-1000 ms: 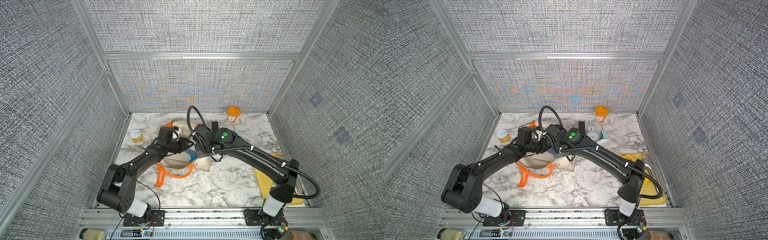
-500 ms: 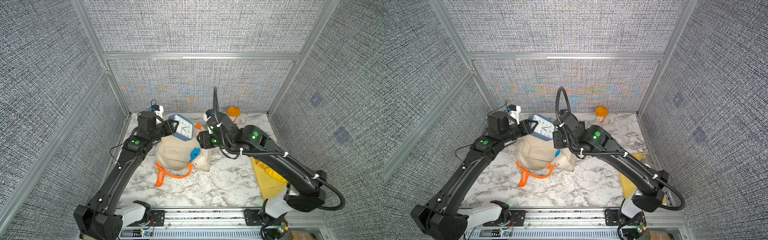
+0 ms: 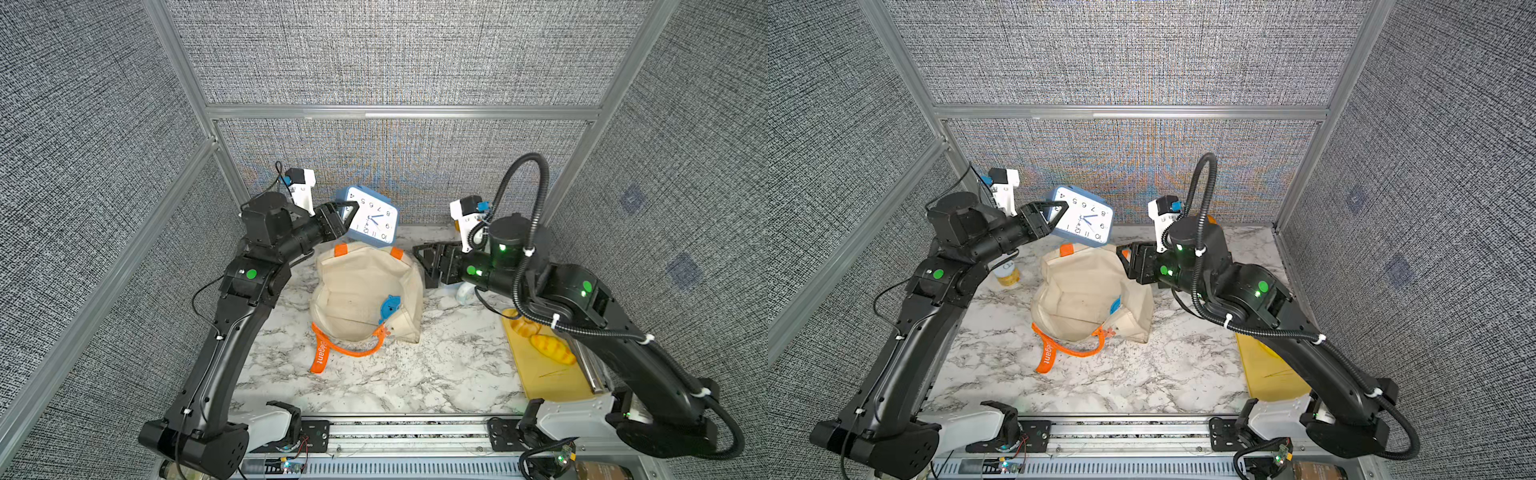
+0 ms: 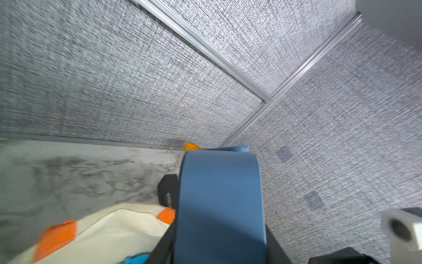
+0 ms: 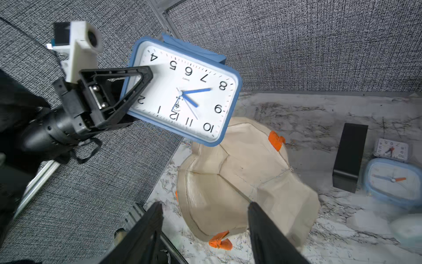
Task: Take the alarm clock out of the canvas bag
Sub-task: Pick up the alarm from the canvas bag.
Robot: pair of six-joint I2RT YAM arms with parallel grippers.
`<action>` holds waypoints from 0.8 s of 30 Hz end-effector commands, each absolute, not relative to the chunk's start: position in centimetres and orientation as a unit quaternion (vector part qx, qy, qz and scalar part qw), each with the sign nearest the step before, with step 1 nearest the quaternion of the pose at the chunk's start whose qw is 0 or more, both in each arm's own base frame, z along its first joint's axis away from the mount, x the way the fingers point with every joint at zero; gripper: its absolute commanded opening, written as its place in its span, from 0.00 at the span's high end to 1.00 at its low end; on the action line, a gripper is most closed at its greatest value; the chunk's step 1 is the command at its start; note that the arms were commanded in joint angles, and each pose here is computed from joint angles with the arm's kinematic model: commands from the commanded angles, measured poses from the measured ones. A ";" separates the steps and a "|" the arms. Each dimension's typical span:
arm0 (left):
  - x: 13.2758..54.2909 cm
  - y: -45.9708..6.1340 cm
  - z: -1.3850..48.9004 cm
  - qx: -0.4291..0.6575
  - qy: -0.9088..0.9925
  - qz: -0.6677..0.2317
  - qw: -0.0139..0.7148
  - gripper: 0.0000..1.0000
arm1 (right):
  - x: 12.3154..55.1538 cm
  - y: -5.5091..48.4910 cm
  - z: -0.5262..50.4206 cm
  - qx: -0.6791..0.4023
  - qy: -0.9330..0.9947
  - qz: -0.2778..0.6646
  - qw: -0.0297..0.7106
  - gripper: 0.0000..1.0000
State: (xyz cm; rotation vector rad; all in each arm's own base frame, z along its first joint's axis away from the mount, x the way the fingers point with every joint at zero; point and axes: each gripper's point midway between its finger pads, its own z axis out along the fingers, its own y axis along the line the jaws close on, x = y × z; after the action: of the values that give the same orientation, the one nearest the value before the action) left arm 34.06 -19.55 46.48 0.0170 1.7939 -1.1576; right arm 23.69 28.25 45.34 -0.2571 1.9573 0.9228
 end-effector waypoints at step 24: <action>35.8 -24.1 47.2 -0.146 0.644 -0.637 0.398 0.88 | 22.4 28.5 48.9 -0.028 0.671 0.545 0.503 0.20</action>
State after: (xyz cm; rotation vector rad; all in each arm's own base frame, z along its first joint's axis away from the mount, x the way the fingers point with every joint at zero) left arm 35.12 -24.81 42.40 -0.2807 1.8665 -1.5015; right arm 22.01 29.13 45.00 -0.2873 1.7643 1.1100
